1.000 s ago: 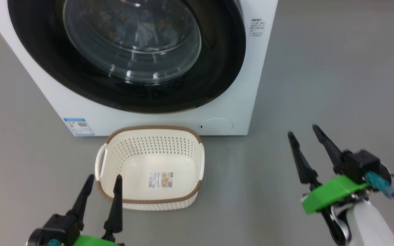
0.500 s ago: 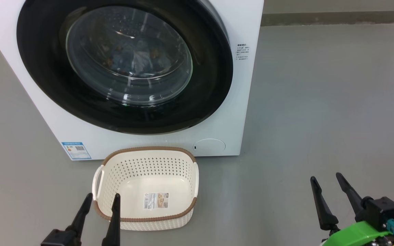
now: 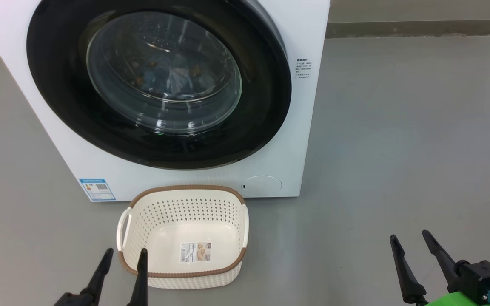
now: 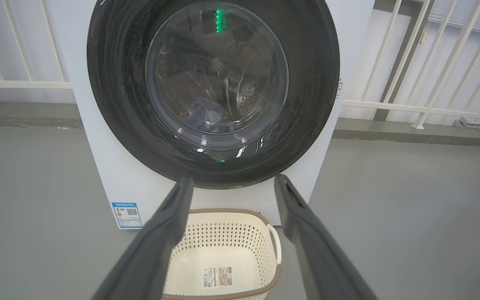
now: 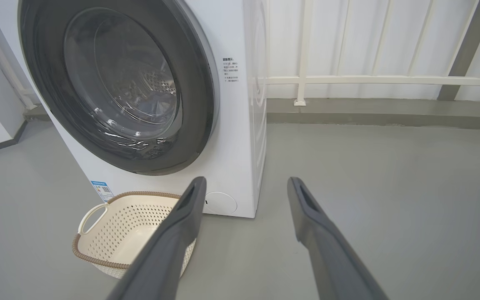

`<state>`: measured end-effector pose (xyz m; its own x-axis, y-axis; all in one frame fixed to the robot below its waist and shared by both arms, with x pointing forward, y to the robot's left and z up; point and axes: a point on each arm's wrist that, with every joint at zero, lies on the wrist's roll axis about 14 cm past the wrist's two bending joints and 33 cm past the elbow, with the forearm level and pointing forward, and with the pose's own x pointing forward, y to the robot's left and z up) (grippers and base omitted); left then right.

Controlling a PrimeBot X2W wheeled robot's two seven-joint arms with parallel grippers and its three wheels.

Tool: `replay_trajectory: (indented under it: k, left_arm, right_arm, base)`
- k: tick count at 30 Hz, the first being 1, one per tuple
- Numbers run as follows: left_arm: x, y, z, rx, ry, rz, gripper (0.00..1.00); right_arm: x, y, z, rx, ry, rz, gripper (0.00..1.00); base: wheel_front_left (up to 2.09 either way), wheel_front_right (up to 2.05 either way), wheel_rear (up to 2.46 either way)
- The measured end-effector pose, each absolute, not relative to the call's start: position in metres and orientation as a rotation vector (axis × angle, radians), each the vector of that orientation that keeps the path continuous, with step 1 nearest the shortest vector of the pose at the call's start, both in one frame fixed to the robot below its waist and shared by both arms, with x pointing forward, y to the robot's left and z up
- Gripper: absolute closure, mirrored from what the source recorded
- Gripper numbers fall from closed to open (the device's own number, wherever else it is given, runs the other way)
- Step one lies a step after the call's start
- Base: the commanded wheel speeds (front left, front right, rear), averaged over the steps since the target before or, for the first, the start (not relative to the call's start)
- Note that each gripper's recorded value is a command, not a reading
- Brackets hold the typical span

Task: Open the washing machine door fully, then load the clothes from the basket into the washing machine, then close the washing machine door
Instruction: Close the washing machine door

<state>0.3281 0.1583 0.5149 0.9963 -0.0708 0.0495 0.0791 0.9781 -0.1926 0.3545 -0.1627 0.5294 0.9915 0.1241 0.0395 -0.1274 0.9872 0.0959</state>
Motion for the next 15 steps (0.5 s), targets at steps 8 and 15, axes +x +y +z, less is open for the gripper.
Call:
replay_trajectory:
  k: [8, 15]
  left_arm:
    - [0.328, 0.1585, 0.5148, -0.195, -0.042, -0.07, 0.0]
    - [0.3284, 0.1567, 0.5143, -0.196, -0.039, -0.074, 0.0]
  right_arm:
    - [0.3529, -0.1624, 0.5266, 0.099, -0.023, 0.127, 0.0]
    - [0.3528, -0.1631, 0.5257, 0.106, -0.02, 0.124, 0.0]
  base:
    - [0.0, 0.0, 0.0]
    - [0.0, 0.0, 0.0]
